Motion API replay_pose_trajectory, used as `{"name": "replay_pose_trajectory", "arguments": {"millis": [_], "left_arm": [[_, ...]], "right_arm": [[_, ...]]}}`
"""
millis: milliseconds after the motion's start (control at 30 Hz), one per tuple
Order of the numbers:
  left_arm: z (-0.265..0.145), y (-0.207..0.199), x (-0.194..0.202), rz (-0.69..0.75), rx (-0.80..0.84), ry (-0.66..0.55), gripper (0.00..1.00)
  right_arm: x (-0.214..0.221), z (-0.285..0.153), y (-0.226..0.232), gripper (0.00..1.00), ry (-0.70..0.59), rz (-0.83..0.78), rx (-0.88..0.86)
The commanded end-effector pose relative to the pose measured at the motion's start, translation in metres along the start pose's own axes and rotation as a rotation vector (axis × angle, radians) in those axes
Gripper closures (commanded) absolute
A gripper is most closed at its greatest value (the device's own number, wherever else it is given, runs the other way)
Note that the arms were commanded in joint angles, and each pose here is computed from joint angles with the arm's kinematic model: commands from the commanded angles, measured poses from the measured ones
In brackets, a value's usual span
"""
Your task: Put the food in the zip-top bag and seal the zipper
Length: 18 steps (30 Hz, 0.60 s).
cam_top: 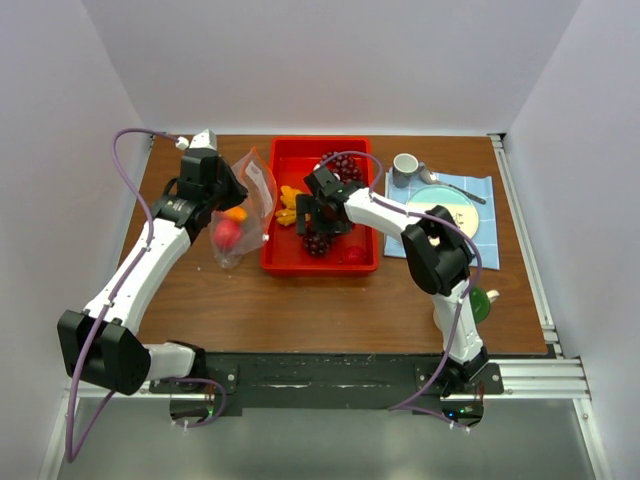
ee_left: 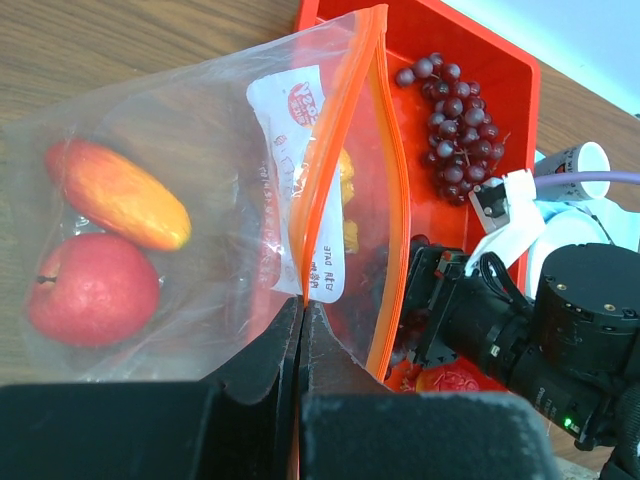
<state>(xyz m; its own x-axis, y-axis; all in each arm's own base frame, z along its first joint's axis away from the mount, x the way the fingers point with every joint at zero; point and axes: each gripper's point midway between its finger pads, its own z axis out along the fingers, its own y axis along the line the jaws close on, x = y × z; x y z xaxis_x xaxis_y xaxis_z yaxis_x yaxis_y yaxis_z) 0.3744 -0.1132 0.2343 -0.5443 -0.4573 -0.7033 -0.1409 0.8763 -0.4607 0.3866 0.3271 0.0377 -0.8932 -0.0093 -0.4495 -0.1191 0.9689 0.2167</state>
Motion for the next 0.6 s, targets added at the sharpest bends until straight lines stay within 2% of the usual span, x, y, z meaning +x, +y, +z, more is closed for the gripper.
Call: {"name": "replay_pose_trajectory", "arguments": {"millis": [0, 100, 133, 233, 433, 567], "left_arm": [[0.003, 0.0, -0.007, 0.017, 0.007, -0.028, 1.0], [0.004, 0.0, -0.005, 0.017, 0.01, -0.024, 1.0], [0.004, 0.001, -0.004, 0.016, 0.009, -0.021, 1.0], [0.005, 0.002, -0.002, 0.015, 0.007, -0.017, 1.0], [0.007, 0.0, -0.002, 0.011, 0.014, -0.017, 1.0], [0.009, -0.002, -0.002, 0.007, 0.022, -0.014, 1.0]], "right_arm": [[-0.012, -0.003, 0.004, 0.04, -0.042, 0.043, -0.008], [-0.013, -0.005, 0.0, 0.25, -0.05, 0.033, 0.002], [-0.018, -0.013, 0.002, 0.45, -0.064, 0.028, -0.008], [-0.038, -0.042, 0.003, 0.71, -0.134, 0.001, -0.022], [-0.074, -0.106, 0.009, 0.81, -0.268, -0.053, -0.064], [-0.09, -0.146, 0.018, 0.82, -0.339, -0.078, -0.113]]}}
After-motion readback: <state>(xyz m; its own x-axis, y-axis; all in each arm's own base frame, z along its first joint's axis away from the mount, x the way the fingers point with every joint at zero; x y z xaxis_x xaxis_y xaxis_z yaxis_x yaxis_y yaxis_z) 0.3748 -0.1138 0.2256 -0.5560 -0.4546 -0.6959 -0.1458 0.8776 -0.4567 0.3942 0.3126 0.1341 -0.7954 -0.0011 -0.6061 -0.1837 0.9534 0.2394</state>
